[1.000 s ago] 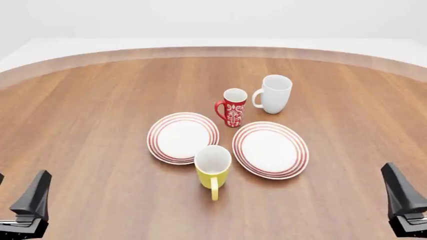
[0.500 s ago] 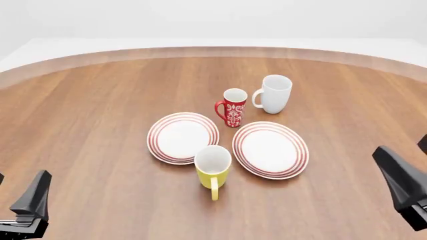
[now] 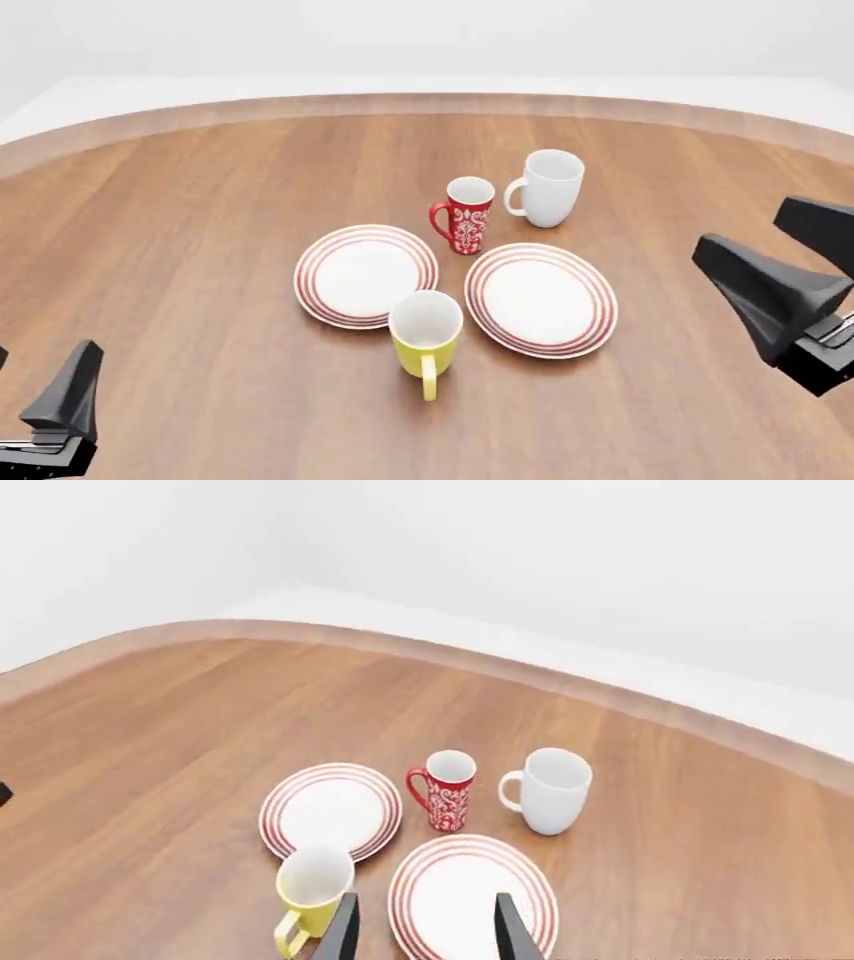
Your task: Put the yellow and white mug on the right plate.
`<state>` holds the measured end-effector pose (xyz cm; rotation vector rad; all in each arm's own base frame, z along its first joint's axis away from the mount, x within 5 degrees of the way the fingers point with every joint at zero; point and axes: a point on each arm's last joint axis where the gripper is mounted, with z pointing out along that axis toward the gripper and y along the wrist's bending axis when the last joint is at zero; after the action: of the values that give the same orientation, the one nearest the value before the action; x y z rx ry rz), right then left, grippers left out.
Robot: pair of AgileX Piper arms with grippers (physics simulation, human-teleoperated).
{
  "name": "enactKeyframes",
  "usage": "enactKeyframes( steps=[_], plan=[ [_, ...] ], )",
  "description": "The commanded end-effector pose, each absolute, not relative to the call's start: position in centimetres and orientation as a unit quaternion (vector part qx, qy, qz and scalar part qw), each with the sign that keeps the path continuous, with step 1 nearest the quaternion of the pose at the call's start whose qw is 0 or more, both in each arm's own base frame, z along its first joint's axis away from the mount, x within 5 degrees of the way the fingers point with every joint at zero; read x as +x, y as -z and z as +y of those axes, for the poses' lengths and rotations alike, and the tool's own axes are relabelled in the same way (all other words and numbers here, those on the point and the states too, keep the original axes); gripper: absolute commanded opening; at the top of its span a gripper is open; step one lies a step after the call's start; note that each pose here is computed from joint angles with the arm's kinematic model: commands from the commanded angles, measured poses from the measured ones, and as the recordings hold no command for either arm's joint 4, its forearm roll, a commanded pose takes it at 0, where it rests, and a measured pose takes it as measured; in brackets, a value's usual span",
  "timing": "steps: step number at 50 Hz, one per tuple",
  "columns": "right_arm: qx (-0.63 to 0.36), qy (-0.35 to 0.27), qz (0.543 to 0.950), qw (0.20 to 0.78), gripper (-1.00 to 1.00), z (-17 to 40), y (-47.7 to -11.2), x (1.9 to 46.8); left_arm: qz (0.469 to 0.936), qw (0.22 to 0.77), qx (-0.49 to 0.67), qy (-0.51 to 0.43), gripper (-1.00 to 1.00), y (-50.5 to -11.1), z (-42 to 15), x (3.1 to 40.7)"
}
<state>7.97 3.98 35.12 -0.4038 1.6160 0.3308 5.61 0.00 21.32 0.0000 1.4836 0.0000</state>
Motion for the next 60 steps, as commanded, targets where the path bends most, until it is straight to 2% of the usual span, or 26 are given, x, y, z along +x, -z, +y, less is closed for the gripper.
enactKeyframes(
  steps=[1, 6, 10, 12, 15, 25, 35, 60],
  plan=[
    [-0.207, -0.169, 0.735, 0.623, 1.00, 5.8, -36.1, 9.7, 0.676, 0.737, 0.000, 0.000, 1.00, -21.3, 0.0, 5.6],
    [-0.228, -0.165, 0.763, 0.582, 1.00, 7.2, -35.4, 11.2, 0.676, 0.737, 0.000, 0.000, 1.00, -21.3, 0.0, 5.6],
    [-0.244, -0.171, 0.758, 0.580, 1.00, 7.6, -36.0, 11.1, 0.676, 0.737, 0.000, 0.000, 1.00, -21.3, 0.0, 5.6],
    [-0.232, -0.169, 0.782, 0.554, 1.00, 7.9, -35.5, 12.0, 0.676, 0.737, 0.000, 0.000, 1.00, -21.3, 0.0, 5.6],
    [-0.250, -0.150, 0.792, 0.536, 1.00, 8.2, -34.8, 12.6, 0.676, 0.737, 0.000, 0.000, 1.00, -21.3, 0.0, 5.6],
    [-0.274, -0.147, 0.816, 0.486, 1.00, 9.8, -34.7, 13.8, 0.676, 0.737, 0.000, 0.000, 1.00, -21.3, 0.0, 5.6],
    [-0.241, -0.159, 0.846, 0.449, 1.00, 10.9, -35.6, 15.4, 0.676, 0.737, 0.000, 0.000, 1.00, -21.3, 0.0, 5.6],
    [-0.272, -0.182, 0.859, 0.393, 1.00, 15.7, -35.6, 17.2, 0.676, 0.737, 0.000, 0.000, 1.00, -21.3, 0.0, 5.6]
  ],
)
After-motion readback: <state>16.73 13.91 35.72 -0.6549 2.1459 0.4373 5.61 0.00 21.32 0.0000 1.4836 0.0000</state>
